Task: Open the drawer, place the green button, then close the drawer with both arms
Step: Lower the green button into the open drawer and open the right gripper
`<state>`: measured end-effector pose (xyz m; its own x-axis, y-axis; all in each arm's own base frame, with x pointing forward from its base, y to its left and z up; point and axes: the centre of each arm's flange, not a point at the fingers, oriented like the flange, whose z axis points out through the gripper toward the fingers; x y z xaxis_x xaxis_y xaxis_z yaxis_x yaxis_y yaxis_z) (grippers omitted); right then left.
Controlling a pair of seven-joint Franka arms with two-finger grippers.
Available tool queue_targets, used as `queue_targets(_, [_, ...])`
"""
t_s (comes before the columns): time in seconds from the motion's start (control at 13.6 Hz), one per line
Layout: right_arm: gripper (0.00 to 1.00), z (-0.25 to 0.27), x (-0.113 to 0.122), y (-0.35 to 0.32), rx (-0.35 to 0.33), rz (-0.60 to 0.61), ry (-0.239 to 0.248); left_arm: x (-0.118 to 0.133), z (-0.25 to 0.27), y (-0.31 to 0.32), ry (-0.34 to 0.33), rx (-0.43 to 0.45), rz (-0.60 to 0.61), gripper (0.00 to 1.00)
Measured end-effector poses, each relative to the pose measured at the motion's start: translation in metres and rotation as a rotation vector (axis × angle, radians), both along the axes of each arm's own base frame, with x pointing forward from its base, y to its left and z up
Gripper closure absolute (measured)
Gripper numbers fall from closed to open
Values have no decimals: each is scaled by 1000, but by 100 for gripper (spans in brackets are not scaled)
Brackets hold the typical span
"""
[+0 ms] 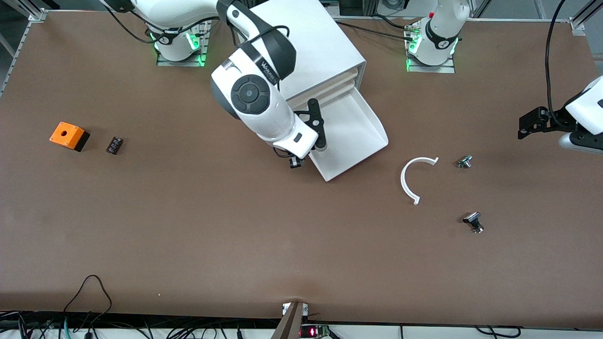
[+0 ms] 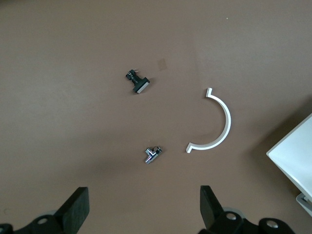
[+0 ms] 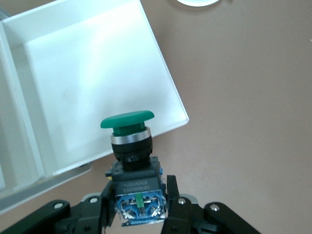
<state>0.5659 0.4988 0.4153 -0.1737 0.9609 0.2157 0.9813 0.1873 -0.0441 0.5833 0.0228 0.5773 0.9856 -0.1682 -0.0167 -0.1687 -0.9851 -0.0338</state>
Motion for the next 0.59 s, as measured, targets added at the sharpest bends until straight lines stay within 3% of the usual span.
queue_targets(0.29, [58, -18, -31, 35, -60, 69, -26, 0, 0, 2, 3, 0, 17, 0])
queue_targets(0.59, [58, -39, -46, 55, -84, 110, -38, -1, 0, 2, 4, 0, 18, 0])
